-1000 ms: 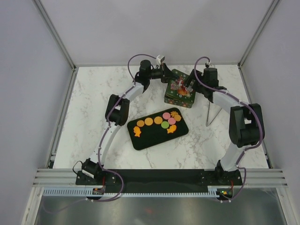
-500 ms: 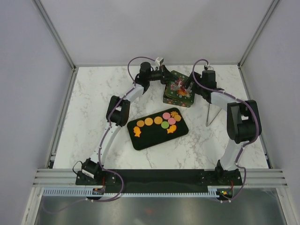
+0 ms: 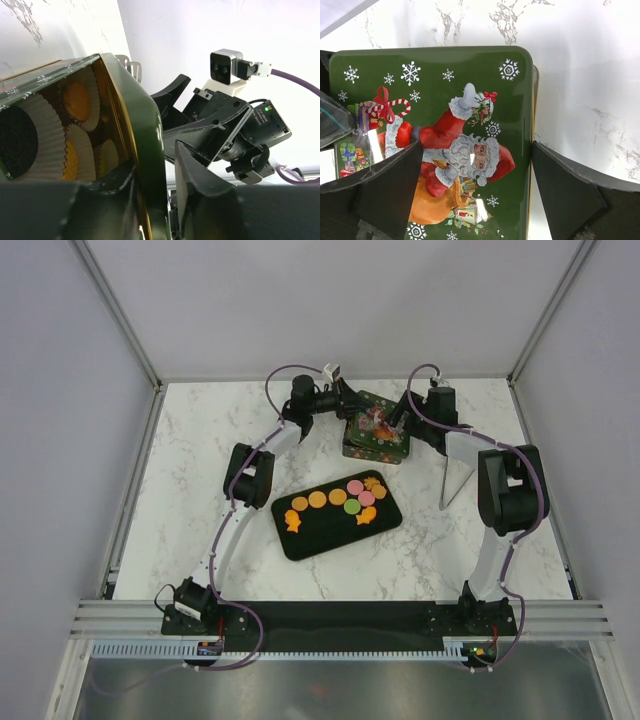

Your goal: Pack the cookies

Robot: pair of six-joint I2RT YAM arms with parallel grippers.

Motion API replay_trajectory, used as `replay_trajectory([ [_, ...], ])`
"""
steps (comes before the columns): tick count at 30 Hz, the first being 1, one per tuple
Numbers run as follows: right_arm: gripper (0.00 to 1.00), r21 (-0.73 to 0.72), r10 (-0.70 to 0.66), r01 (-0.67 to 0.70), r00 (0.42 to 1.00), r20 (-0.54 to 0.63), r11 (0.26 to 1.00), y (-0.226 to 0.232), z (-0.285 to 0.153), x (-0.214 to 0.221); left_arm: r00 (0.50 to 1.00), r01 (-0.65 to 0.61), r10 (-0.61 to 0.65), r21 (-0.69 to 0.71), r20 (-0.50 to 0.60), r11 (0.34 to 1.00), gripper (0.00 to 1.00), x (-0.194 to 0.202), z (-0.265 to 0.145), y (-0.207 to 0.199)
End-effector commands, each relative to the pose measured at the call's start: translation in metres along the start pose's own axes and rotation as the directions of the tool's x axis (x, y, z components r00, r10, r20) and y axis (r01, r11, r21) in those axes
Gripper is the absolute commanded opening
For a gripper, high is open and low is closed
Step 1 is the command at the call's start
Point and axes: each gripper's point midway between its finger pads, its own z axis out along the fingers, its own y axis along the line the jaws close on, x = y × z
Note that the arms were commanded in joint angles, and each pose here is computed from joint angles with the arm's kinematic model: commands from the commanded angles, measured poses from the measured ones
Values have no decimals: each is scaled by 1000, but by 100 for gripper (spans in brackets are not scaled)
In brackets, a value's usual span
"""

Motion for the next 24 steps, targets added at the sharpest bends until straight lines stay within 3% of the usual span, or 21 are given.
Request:
replay_trajectory([
  [1,95,9,-7,7,997,-75,1000,-4,7,22,997,-75,73,93,20,993,35,-8,-1,-46],
  [2,95,11,-5,6,997,-77,1000,-5,8,22,997,-70,68,90,19,993,41,-7,-2,-45],
  [4,95,10,-6,7,997,-80,1000,-4,8,23,997,-75,73,88,26,993,44,-8,-5,-46],
  [6,94,10,-5,6,997,-83,1000,-5,8,24,996,-89,86,94,30,992,59,-9,-8,-49],
  [7,94,10,-6,6,997,-83,1000,-5,8,24,996,-84,81,92,33,992,61,-9,-10,-47],
  [24,93,10,-6,7,996,-89,1000,-4,7,23,991,-124,119,77,65,989,62,-19,-47,-69],
])
